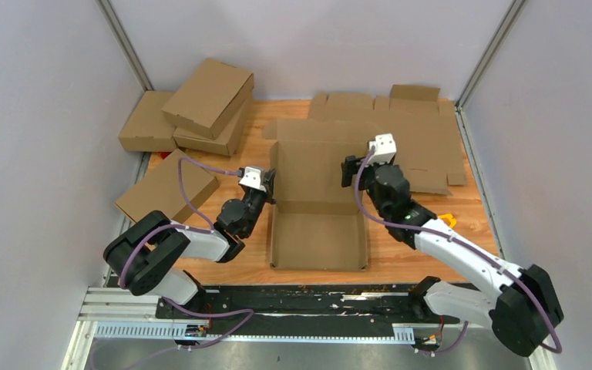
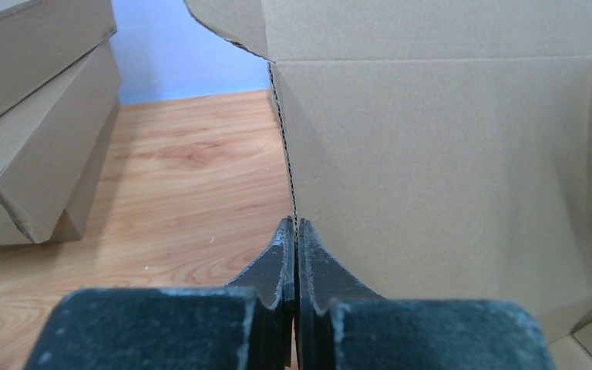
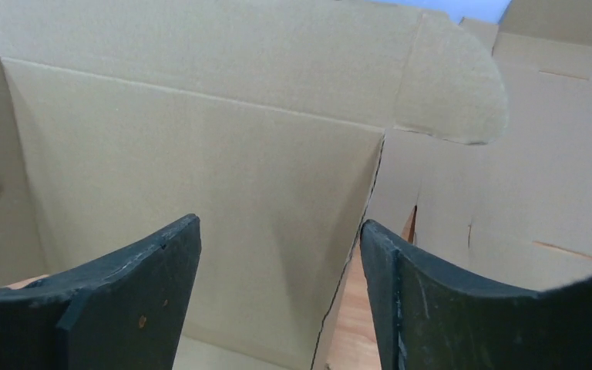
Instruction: Fold the paper box
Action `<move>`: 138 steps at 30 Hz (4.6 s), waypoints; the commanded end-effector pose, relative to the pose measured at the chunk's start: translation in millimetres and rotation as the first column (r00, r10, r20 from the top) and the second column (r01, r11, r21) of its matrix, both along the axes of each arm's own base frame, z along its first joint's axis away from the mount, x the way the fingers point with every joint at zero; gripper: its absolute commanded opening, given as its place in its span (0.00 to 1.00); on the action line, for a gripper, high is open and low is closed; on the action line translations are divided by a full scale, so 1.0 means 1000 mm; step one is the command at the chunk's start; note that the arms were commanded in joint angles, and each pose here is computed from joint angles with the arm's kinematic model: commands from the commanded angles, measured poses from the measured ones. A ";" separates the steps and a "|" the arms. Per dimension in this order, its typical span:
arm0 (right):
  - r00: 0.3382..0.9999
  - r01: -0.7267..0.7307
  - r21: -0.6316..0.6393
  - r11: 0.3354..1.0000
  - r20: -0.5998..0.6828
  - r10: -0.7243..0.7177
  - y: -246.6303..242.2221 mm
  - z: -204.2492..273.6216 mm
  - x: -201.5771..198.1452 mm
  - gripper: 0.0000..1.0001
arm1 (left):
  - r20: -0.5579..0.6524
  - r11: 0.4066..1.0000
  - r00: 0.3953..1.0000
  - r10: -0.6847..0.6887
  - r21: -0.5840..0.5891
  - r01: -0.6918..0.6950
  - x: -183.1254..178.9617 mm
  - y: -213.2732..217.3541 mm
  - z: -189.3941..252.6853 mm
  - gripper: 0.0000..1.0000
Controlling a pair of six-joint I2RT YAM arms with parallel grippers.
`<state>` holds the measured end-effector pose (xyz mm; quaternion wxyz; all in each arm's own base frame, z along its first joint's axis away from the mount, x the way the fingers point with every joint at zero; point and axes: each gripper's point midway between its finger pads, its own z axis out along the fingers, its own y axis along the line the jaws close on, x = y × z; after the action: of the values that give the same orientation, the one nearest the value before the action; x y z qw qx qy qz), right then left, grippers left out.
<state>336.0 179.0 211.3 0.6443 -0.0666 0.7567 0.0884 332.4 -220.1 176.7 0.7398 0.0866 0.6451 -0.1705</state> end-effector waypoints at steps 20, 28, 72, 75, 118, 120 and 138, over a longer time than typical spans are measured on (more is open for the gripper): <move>0.937 0.034 0.042 0.999 -0.350 -0.017 -0.054 0.027 0.016 0.59 | 0.114 0.994 0.988 -0.105 0.017 0.104 -0.014 -0.016 0.027 0.00; 0.919 0.012 0.027 1.000 -0.393 0.000 -0.046 0.020 0.027 0.10 | 0.113 0.994 0.987 -0.112 0.019 0.110 -0.014 -0.017 0.027 0.00; 0.959 0.011 0.028 1.000 -0.284 -0.002 -0.043 0.044 0.024 0.00 | -0.681 0.938 0.713 -0.164 0.116 0.326 0.027 -0.015 0.056 0.07; 0.955 0.010 0.008 1.000 -0.296 -0.007 -0.037 0.044 0.025 0.00 | -0.676 0.938 0.728 -0.117 0.165 0.304 0.027 -0.005 0.066 0.10; 0.987 0.141 0.221 0.965 0.046 -0.155 -0.002 0.122 0.028 0.00 | -0.351 0.982 0.919 -0.178 0.004 0.191 0.032 0.005 0.166 0.00; 0.982 0.138 0.219 0.966 0.096 -0.162 0.004 0.122 0.026 0.00 | -0.319 0.984 0.931 -0.175 -0.014 0.180 0.027 0.005 0.154 0.00; 0.982 0.095 0.177 0.980 0.142 -0.121 0.026 0.048 -0.013 0.00 | -0.307 0.976 0.927 -0.217 -0.057 0.209 -0.035 -0.041 0.092 0.00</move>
<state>335.3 167.3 233.8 0.6876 0.0542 0.7240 0.0097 318.5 -212.9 241.9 0.6163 0.0802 0.7623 -0.1808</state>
